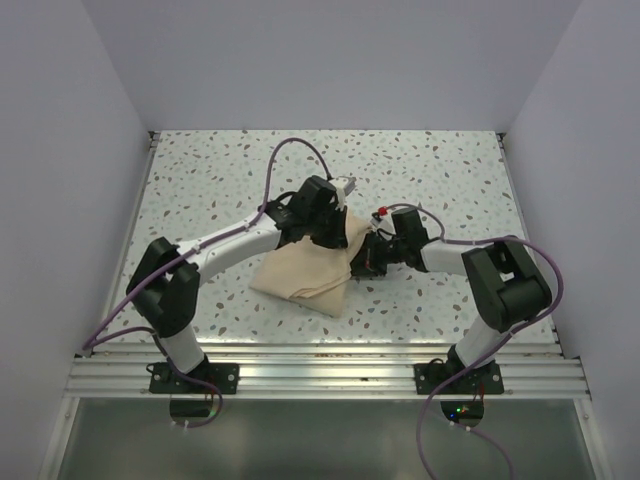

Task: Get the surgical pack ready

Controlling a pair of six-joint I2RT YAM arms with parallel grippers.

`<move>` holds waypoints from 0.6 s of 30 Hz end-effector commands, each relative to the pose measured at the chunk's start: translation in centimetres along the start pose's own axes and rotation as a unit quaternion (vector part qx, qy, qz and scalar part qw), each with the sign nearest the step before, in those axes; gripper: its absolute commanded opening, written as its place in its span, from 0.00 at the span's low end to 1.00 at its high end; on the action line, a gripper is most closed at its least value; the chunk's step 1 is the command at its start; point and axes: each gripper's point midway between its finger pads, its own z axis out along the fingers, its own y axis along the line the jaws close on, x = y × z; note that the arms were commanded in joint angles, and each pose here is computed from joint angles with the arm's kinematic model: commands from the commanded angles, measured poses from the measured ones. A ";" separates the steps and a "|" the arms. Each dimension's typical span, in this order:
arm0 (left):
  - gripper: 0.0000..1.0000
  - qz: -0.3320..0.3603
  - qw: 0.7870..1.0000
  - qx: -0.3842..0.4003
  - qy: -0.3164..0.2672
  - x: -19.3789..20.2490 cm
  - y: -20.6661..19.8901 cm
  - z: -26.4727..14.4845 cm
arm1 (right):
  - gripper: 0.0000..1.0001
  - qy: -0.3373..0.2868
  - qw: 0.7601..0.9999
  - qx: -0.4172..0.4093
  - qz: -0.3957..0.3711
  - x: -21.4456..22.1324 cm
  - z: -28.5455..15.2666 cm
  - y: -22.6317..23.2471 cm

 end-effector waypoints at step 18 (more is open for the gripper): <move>0.14 0.008 0.998 0.005 -0.067 -5.3 -1.1 -4.3 | 0.00 -0.003 0.999 -0.023 -0.040 -0.3 -0.9 2.9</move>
